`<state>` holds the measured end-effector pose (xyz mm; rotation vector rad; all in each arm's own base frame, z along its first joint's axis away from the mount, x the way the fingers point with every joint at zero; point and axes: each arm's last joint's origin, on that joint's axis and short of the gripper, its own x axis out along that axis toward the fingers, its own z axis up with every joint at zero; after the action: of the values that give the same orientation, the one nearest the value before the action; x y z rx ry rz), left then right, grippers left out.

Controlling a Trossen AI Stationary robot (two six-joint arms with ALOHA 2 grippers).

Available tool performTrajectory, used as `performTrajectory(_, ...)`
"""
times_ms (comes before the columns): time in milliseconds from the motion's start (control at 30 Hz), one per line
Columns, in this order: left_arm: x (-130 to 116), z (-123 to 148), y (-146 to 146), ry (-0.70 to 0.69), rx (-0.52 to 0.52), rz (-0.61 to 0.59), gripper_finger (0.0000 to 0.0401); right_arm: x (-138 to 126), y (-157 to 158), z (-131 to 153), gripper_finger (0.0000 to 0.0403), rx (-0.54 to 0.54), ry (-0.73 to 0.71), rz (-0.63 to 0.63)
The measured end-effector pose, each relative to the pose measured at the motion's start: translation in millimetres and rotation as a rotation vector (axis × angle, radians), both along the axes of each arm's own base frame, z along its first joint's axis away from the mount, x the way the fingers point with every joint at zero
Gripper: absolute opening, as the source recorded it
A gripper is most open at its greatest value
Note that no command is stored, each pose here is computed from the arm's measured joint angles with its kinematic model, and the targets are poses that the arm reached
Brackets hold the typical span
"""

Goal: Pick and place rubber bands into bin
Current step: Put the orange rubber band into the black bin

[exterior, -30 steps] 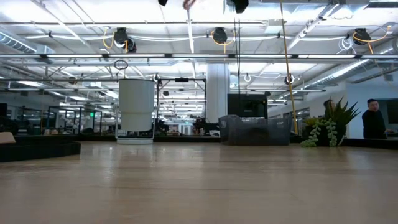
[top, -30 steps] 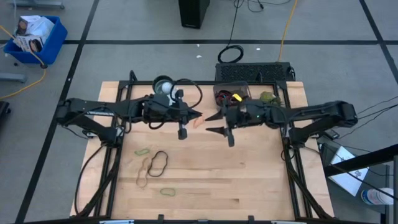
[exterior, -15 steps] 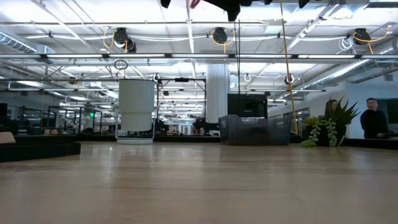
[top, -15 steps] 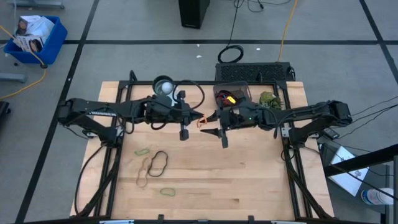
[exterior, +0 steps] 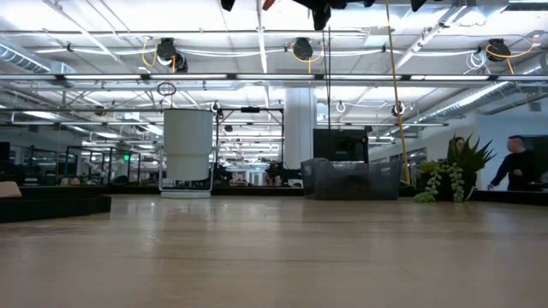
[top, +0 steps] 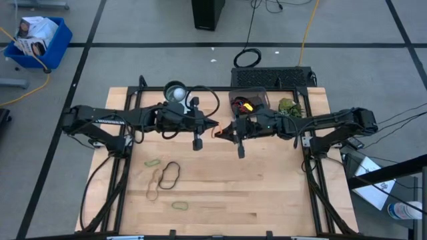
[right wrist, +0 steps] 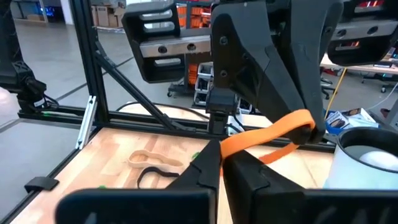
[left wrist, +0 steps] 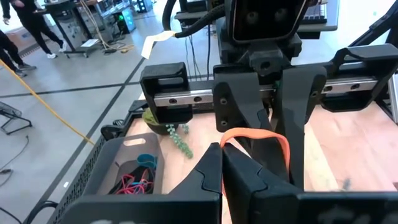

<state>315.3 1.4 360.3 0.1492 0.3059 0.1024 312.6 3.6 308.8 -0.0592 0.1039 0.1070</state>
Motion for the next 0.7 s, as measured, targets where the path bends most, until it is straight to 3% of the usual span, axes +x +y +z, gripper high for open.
performTrajectory(267, 0.0, 0.0, 0.1, -0.001, -0.007, 0.003, 0.0034, -0.1, 0.0, 0.0, 0.0003, 0.022, 0.003, -0.002)
performTrajectory(700, -0.1, -0.4, 0.2, 0.0, -0.033, 0.012, 0.0037, -8.1, -0.3, 9.2, 0.0001, 0.017, -0.018, -0.006)
